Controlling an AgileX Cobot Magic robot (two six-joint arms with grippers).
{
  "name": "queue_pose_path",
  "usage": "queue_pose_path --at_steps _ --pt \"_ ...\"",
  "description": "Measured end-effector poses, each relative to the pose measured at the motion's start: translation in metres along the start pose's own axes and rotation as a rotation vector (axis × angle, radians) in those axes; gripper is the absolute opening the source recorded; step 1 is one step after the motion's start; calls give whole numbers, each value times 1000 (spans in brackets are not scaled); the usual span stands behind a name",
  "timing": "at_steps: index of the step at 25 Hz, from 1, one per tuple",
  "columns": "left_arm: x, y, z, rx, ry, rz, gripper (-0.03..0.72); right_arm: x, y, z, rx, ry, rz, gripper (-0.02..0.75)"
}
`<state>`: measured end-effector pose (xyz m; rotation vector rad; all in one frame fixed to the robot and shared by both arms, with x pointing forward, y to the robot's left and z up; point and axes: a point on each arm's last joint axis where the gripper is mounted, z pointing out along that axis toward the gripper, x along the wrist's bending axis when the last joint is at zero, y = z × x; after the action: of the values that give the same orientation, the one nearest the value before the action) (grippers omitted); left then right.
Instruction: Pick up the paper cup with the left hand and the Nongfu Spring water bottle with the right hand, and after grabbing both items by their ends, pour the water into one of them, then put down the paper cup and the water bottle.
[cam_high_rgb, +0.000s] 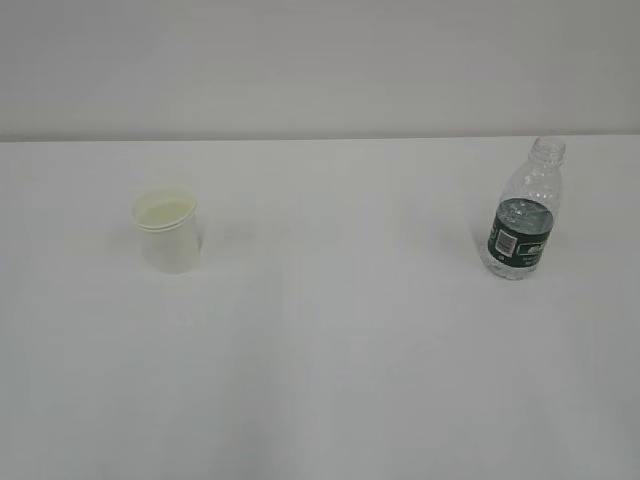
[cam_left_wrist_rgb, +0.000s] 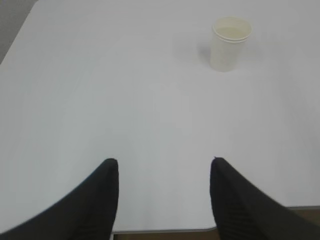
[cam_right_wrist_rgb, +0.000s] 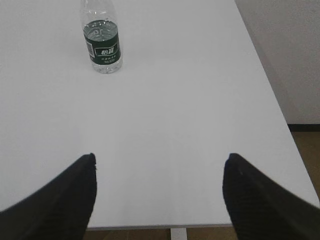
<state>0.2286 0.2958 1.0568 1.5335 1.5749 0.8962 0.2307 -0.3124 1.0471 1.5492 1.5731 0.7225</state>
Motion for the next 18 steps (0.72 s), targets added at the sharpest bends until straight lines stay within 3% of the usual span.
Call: queue_pose_path --at_steps 18 --pt "0 0 0 -2 38 -19 387 0 -2 -3 -19 -8 23 587"
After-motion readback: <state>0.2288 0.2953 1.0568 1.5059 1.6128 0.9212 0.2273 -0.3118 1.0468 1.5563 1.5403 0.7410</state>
